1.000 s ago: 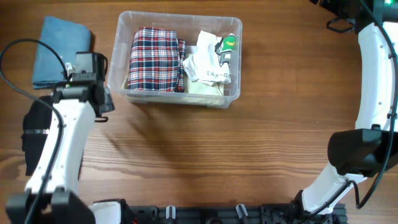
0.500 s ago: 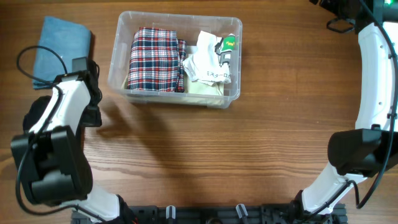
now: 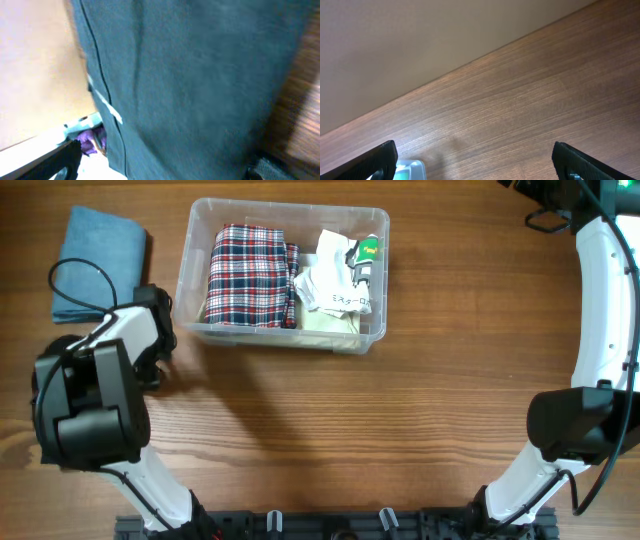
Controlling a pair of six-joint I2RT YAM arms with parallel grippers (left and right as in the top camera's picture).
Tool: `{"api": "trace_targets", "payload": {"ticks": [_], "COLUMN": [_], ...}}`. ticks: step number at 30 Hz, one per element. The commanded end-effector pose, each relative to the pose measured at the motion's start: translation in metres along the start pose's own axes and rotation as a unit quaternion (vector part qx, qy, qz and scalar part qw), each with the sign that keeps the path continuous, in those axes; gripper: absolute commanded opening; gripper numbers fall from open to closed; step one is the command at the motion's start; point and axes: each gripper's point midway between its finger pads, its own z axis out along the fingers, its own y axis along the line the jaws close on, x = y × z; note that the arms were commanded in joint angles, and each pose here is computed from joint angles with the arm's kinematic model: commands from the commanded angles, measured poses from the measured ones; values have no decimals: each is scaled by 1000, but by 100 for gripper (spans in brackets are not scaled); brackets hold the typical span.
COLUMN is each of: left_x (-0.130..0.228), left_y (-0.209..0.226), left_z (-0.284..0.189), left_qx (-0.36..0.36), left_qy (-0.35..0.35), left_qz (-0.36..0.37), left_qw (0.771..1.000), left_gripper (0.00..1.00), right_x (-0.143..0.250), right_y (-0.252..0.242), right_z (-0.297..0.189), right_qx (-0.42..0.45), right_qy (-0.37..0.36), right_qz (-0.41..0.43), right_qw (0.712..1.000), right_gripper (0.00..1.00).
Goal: Pack container
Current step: 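Grasp the black folded garment with the left gripper and lift it, then carry the black garment with the left gripper and lower it into the box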
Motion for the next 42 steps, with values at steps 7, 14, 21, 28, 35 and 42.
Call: {"api": "trace_targets", "payload": {"ticks": [7, 14, 21, 28, 35, 42], "left_x": [-7, -17, -21, -13, 3, 32], "left_y": [-36, -37, -4, 55, 85, 111], "left_z": [17, 9, -51, -116, -214, -333], "left_qx": [39, 40, 140, 209, 401, 591], "left_qy": [-12, -31, -8, -23, -127, -256], "left_qz": [-40, -66, -130, -184, -186, -107], "left_qw": [998, 997, 982, 960, 888, 757], "left_gripper": [21, 4, 4, 4, 4, 4], "right_x": [2, 2, 2, 2, 2, 2], "right_y": [-2, -2, -2, -2, -2, -2], "right_z": [5, 5, 5, 5, 5, 5], "right_qx": [7, 7, 7, 7, 7, 7], "right_qy": [2, 2, 2, 2, 2, 2], "right_qz": [3, 3, 3, 3, 3, 3], "right_qw": [1000, 1000, 1000, 1000, 1000, 1000], "right_gripper": [100, 100, 100, 100, 100, 100]}}
